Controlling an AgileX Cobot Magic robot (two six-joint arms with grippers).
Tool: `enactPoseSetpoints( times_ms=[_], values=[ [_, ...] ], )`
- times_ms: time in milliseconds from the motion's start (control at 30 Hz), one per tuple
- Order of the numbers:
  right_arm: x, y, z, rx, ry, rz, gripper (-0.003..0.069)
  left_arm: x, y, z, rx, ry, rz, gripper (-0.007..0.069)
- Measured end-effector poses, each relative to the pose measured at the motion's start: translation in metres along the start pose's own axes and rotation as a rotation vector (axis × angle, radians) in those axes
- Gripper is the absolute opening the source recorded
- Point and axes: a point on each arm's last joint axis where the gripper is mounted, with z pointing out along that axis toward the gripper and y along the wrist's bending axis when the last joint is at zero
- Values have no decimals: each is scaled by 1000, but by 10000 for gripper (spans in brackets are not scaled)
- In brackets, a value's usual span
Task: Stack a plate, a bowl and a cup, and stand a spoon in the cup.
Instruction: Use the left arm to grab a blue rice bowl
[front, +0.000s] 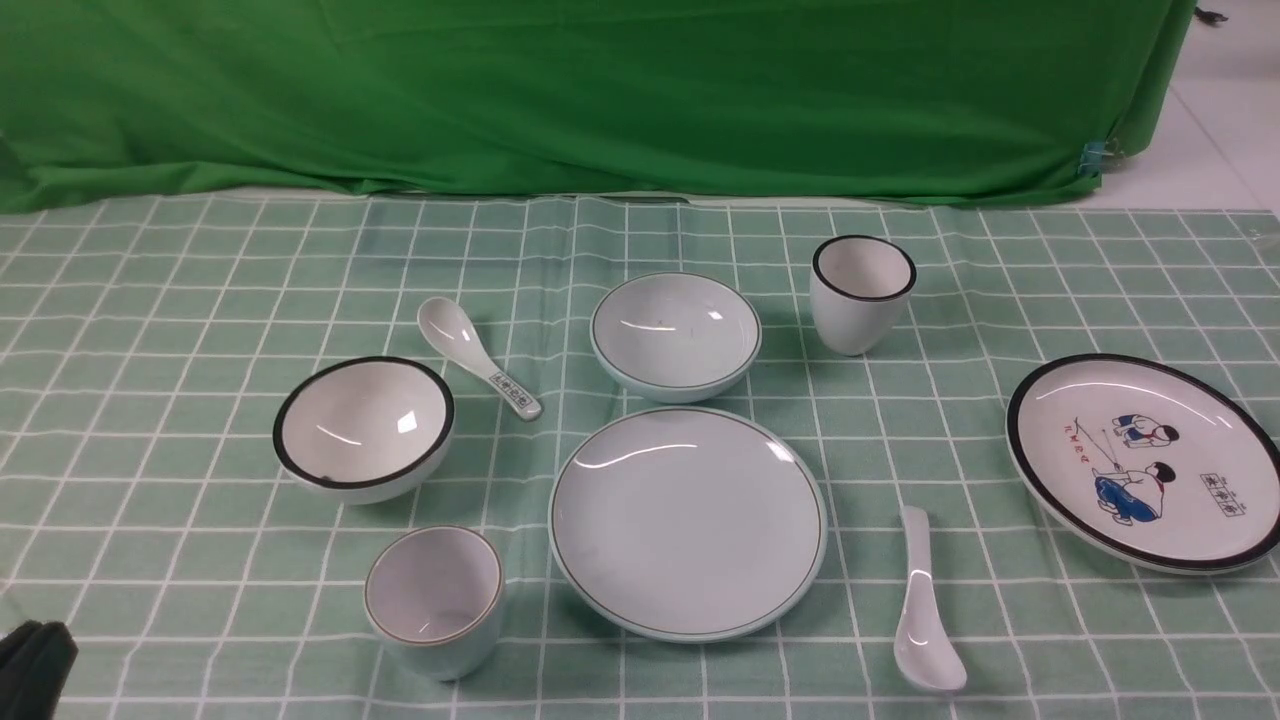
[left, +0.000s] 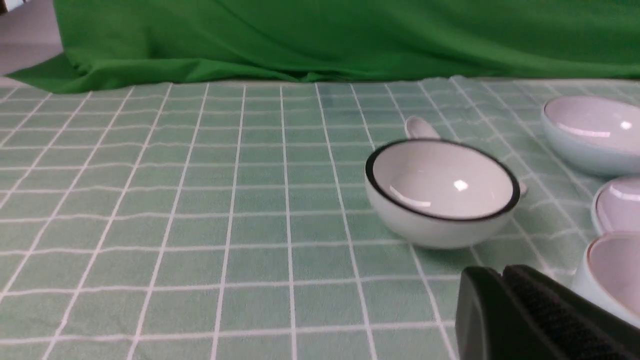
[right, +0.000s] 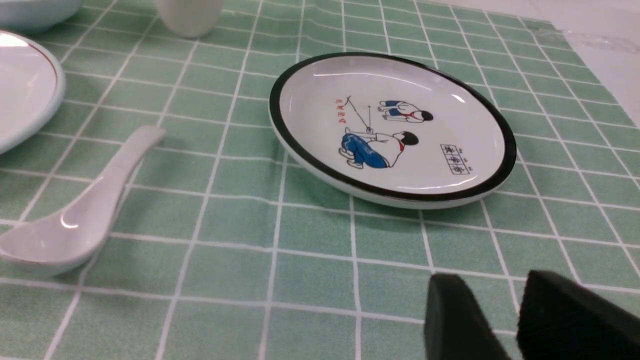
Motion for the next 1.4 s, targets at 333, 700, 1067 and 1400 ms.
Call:
enactPoseSetpoints(
  times_ms=[333, 700, 1067, 1400],
  values=[
    [-4, -1, 0, 6, -43, 0, 242, -36, 10, -8, -7, -432, -522, 17],
    [-37, -5, -8, -94, -419, 720, 242, -147, -4, -18, 128, -476, -667, 17],
    [-55, -6, -19, -114, -347, 725, 109, -190, -38, 140, 210, 597, -278, 9],
    [-170, -10, -44, -265, 343, 211, 25, -149, -133, 269, 298, 894, -11, 1]
  ],
)
